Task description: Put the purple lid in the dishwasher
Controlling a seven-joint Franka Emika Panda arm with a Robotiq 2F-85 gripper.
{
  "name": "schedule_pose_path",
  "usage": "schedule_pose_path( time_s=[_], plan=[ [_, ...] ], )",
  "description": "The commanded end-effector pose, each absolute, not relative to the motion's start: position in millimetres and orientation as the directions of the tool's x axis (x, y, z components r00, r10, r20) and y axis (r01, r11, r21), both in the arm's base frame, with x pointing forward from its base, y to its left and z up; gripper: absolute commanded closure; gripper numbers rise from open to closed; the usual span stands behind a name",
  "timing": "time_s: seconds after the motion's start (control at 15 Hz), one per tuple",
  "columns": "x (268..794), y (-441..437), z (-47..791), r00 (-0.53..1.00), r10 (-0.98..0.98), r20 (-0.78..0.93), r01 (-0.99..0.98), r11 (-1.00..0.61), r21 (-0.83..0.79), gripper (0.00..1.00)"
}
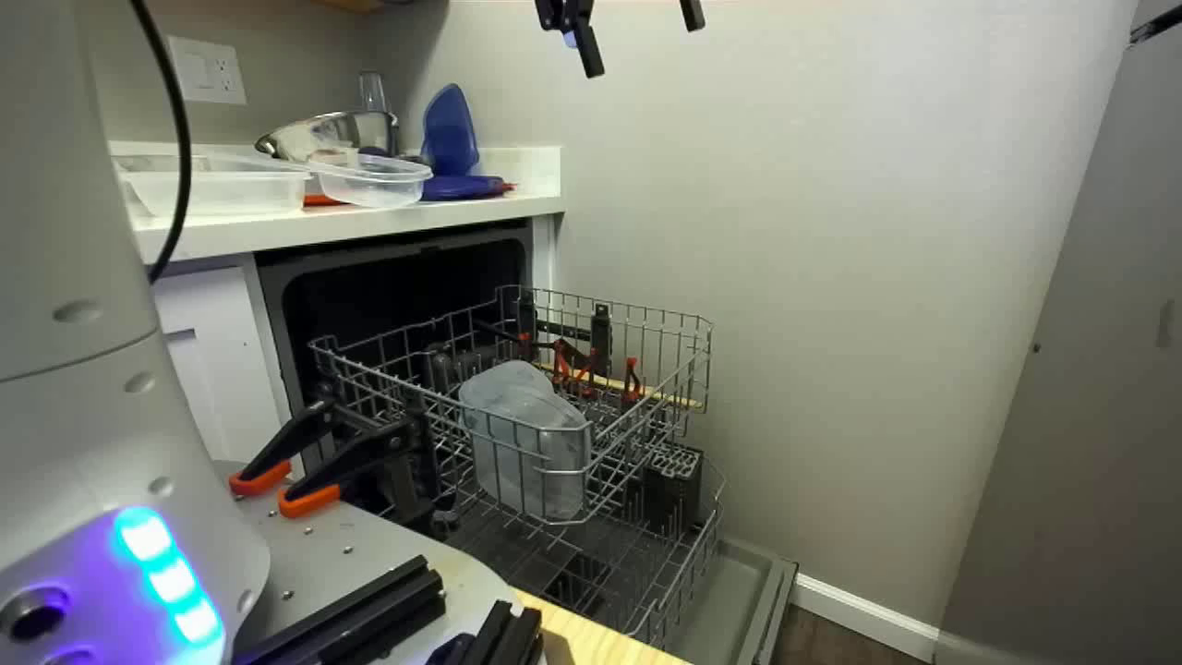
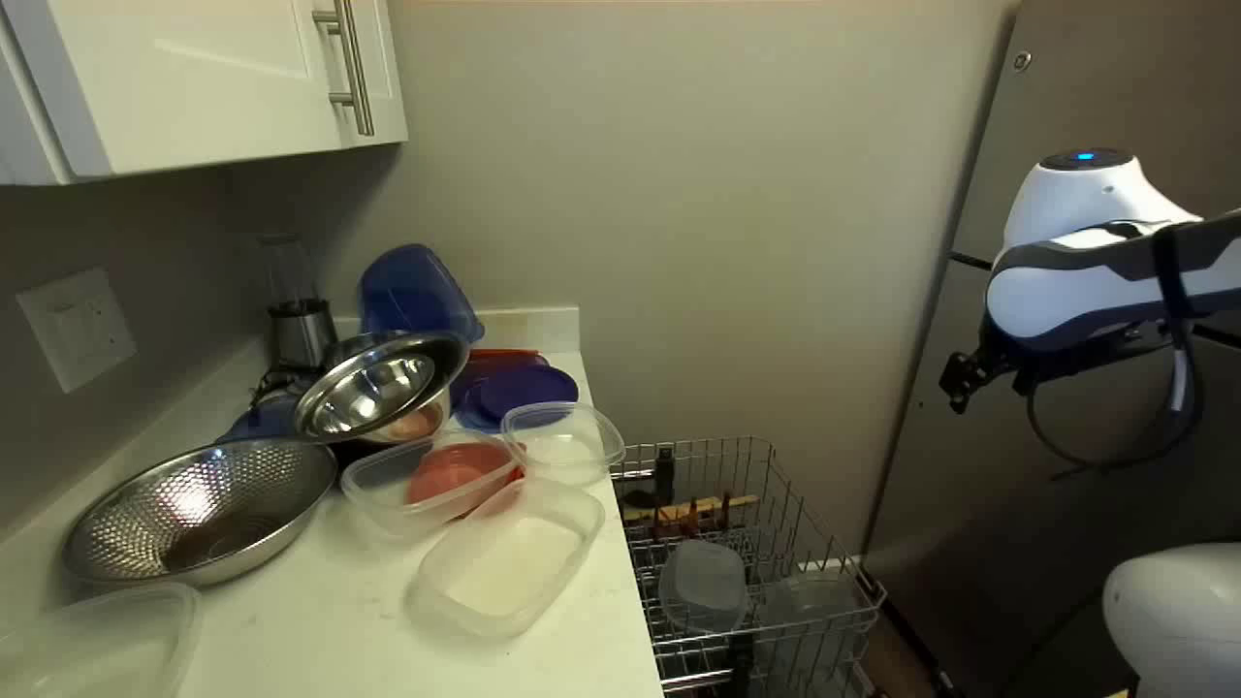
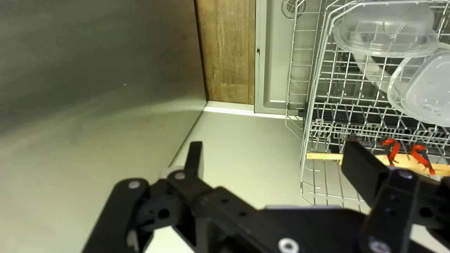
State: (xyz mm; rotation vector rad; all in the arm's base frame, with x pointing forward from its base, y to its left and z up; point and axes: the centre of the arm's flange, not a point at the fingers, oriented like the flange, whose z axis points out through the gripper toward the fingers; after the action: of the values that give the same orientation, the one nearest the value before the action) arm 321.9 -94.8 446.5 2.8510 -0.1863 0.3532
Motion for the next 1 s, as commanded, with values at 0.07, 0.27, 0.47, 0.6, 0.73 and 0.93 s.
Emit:
schedule_pose_path(
  time_s=[0.07,0.27,0.47,0.6,0.73,0.93],
  plan=[
    [318.2,-93.7,433.1,0.970,-0.096,0.225,-0.151,-0.959,0.239,0.00],
    [317.7,-93.5,428.3,0.972,-0.097,0.214,-0.148,-0.960,0.238,0.00],
    [317.7,-93.5,428.4,0.972,-0.097,0.214,-0.148,-0.960,0.238,0.00],
    [317.7,-93.5,428.4,0.972,-0.097,0.214,-0.148,-0.960,0.238,0.00],
    [335.0,-76.3,429.3,0.974,-0.075,0.215,-0.131,-0.957,0.260,0.00],
    [374.7,-17.9,435.4,0.969,0.018,0.246,-0.059,-0.951,0.304,0.00]
  ],
)
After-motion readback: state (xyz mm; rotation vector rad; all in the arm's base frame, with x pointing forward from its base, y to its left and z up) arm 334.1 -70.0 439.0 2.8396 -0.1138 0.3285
